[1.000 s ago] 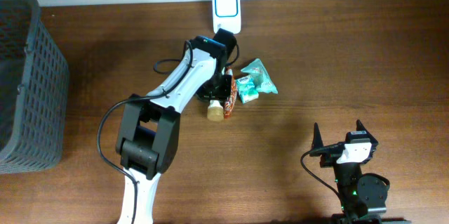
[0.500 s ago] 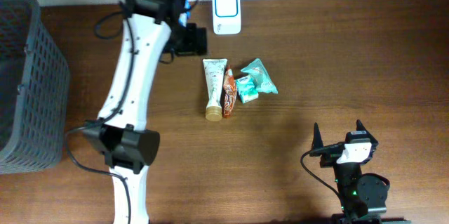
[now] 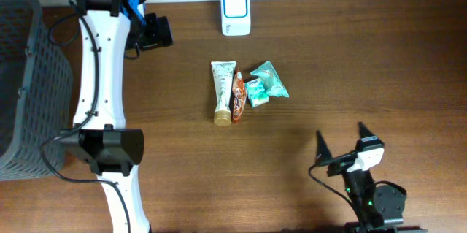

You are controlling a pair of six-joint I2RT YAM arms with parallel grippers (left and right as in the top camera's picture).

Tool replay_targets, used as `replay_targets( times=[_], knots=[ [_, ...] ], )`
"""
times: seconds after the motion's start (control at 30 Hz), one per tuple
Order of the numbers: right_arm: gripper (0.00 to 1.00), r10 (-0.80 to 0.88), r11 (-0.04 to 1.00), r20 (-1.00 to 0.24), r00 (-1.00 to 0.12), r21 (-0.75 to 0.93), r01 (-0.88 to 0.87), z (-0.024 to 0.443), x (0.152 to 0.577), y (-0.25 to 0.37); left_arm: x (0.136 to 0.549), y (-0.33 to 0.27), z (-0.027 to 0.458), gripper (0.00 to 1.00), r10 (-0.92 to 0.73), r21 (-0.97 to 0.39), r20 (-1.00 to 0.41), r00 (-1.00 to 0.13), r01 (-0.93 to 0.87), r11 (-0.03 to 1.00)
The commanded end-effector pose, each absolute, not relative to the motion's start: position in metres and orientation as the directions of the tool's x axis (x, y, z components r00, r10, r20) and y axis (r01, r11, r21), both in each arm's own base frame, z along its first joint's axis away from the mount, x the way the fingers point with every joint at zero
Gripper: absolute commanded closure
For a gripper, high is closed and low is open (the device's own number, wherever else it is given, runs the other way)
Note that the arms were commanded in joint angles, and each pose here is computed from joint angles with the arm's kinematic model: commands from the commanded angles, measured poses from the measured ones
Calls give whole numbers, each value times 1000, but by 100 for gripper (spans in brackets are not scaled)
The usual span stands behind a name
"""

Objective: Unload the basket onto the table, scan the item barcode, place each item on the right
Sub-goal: 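Move right gripper over green pack and grasp it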

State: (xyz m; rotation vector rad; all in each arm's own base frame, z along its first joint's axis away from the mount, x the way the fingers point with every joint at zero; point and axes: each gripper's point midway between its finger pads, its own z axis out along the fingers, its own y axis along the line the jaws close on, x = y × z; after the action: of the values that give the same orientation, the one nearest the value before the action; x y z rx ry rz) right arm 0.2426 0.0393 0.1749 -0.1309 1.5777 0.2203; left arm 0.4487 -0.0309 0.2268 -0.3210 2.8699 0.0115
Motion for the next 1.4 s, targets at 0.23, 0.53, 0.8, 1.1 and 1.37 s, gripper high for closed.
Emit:
replay_targets(
  times=[0.23, 0.53, 0.8, 1.1, 1.37],
  knots=[
    [1, 361, 791, -687, 631, -132, -597, 364, 128, 86, 447, -30, 234, 1, -213, -16, -269, -939, -217, 976],
    [1, -65, 914, -801, 595, -287, -287, 462, 157, 69, 447, -30, 234, 1, -213, -16, -269, -939, -217, 976],
    [1, -284, 863, -930, -232, -143, -484, 395, 283, 74, 447, -30, 234, 1, -213, -16, -269, -939, -217, 976],
    [1, -126, 755, -611, -781, 452, -475, 295, 369, 116, 447, -30, 234, 1, -213, -16, -269, -939, -217, 976],
    [1, -186, 805, -384, -904, 468, -365, 184, 406, 119, 447, -30, 234, 1, -213, -16, -269, -939, -217, 976]
  ],
)
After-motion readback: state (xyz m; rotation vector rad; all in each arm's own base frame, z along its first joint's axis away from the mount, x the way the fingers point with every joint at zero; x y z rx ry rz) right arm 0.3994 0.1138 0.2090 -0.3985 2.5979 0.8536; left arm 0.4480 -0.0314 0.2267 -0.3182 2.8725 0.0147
